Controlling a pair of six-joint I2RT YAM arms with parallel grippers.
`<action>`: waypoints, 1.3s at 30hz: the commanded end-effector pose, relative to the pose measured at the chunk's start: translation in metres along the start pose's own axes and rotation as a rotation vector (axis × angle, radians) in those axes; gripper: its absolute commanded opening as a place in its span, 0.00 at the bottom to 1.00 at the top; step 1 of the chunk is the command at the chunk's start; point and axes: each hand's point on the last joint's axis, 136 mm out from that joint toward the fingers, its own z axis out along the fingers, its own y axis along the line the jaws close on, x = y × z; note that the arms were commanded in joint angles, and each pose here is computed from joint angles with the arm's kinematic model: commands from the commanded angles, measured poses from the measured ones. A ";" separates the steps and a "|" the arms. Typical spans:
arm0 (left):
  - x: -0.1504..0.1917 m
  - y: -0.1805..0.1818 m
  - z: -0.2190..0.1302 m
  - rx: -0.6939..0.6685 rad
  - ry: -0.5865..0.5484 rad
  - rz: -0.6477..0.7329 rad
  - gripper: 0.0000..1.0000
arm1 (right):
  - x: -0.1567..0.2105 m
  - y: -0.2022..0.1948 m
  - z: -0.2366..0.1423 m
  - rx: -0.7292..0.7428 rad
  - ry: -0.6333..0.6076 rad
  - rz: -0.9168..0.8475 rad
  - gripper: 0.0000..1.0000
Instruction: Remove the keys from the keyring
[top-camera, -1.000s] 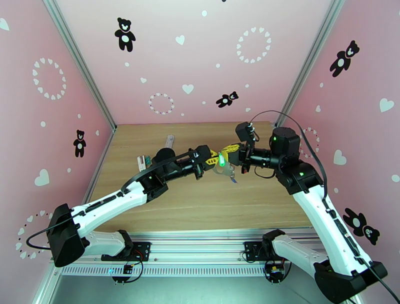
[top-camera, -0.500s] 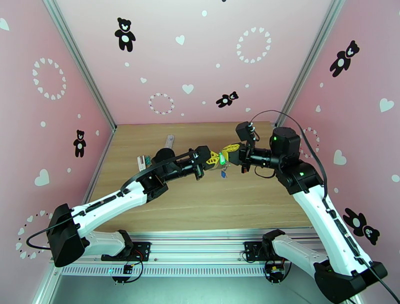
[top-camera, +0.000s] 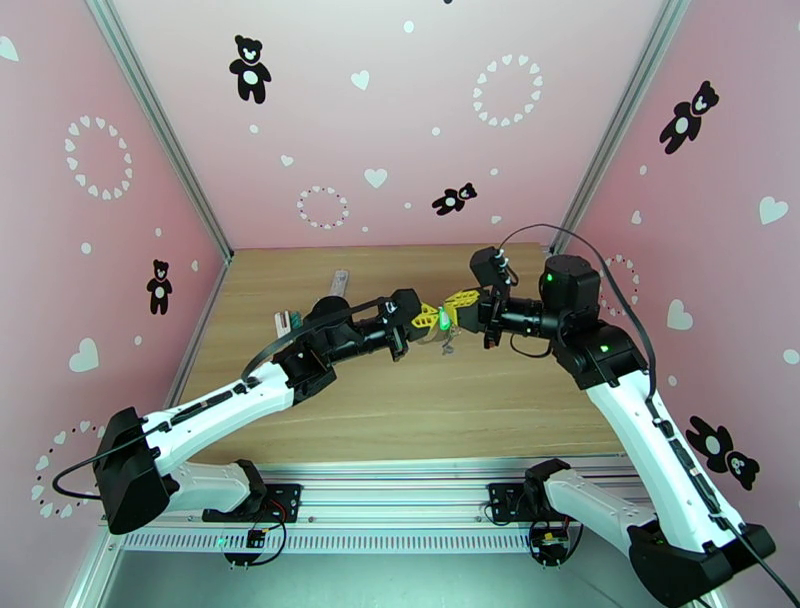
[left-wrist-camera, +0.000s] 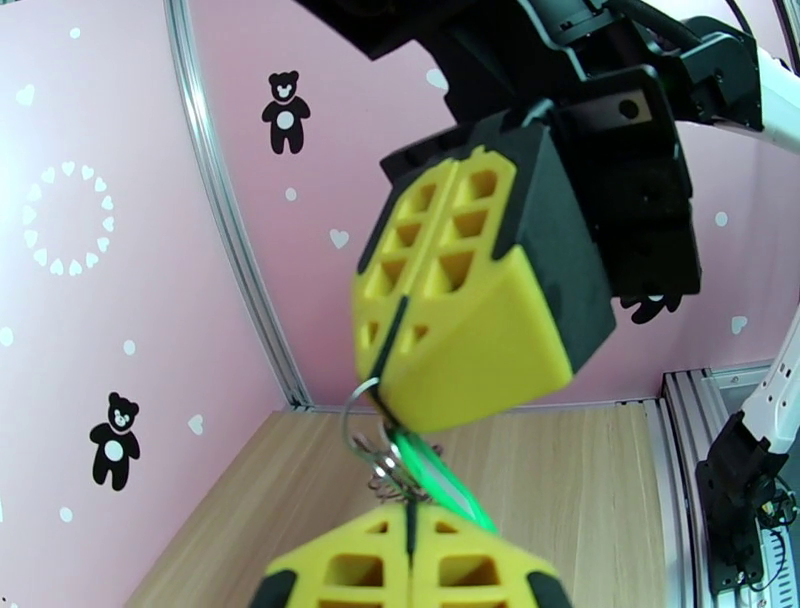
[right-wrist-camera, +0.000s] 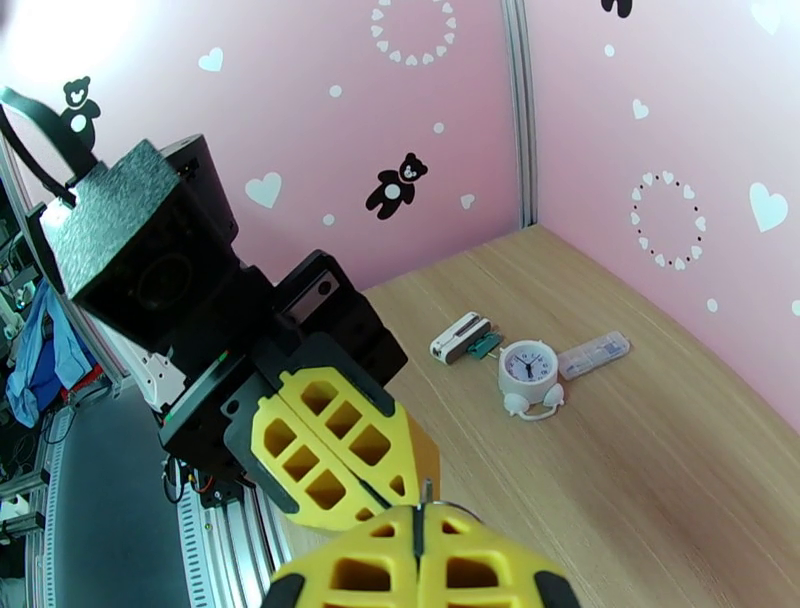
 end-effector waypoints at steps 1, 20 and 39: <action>-0.023 0.009 -0.006 -0.026 -0.025 -0.031 0.00 | -0.016 0.018 -0.009 -0.054 -0.038 -0.083 0.00; -0.029 0.009 -0.007 0.003 0.006 -0.101 0.00 | -0.009 0.008 -0.015 0.050 -0.007 -0.158 0.00; -0.002 0.000 -0.003 0.049 0.083 -0.086 0.26 | -0.029 0.020 -0.016 -0.023 -0.071 -0.129 0.00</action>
